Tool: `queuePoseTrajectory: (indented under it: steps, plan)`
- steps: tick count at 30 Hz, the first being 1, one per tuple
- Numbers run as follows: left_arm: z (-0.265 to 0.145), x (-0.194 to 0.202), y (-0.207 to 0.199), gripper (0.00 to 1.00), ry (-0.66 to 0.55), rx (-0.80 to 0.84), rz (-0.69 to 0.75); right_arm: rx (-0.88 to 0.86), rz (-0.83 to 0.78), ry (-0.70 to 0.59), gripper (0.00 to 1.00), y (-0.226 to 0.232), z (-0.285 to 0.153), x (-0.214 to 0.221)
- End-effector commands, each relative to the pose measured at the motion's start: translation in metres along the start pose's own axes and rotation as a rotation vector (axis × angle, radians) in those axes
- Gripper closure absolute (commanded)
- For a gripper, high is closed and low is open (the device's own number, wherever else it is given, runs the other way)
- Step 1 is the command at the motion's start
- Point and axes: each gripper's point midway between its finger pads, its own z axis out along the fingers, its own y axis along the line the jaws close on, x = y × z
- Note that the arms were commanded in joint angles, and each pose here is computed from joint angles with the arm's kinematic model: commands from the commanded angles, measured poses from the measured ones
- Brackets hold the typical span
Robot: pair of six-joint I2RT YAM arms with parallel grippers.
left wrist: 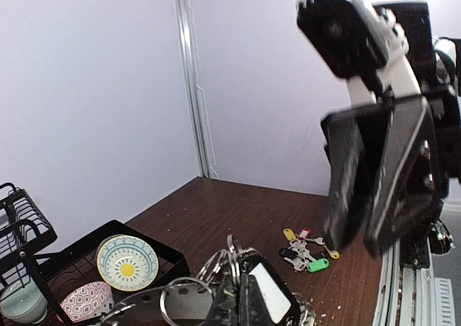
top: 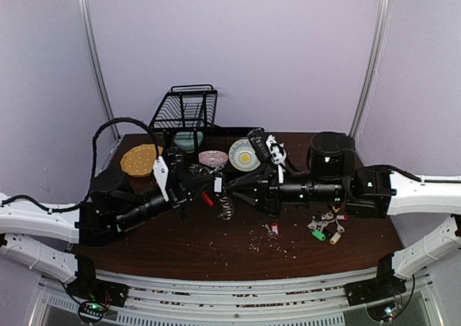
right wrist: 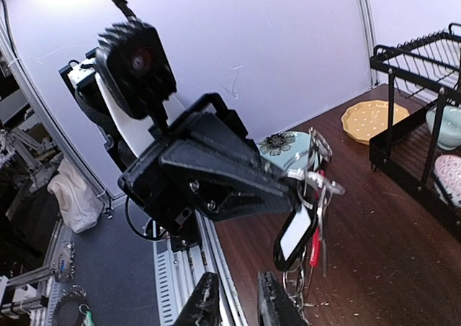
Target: Put the keys on the keyring
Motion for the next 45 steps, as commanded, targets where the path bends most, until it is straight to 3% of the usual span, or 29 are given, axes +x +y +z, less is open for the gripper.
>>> queuePoseTrajectory:
  steps: [1, 7, 19, 22, 28, 38, 45]
  plan:
    - [-0.005, -0.04, 0.013, 1.0, -0.176, -0.071, -0.062, -0.055, 0.217, -0.176, 0.79, 0.005, 0.007, -0.025]
    - [-0.007, -0.044, 0.01, 1.0, -0.194, -0.055, -0.059, -0.011, 0.225, -0.167, 0.74, -0.006, 0.022, -0.019]
    - [-0.01, -0.043, -0.008, 1.0, -0.205, 0.049, -0.04, 0.053, 0.192, -0.219, 0.76, -0.02, 0.02, -0.032]
    - [-0.009, -0.044, -0.009, 1.0, -0.212, 0.058, -0.05, 0.01, 0.181, -0.204, 0.79, -0.014, 0.029, -0.031]
    - [-0.012, -0.048, -0.008, 1.0, -0.23, 0.054, -0.056, -0.019, 0.168, -0.187, 1.0, -0.01, 0.033, -0.028]
    - [-0.028, -0.072, -0.007, 1.0, -0.331, 0.07, -0.096, 0.02, 0.111, -0.005, 1.0, -0.017, 0.035, 0.011]
    - [-0.03, -0.074, -0.002, 1.0, -0.331, 0.041, -0.069, -0.025, 0.081, 0.15, 1.0, -0.008, 0.031, 0.038]
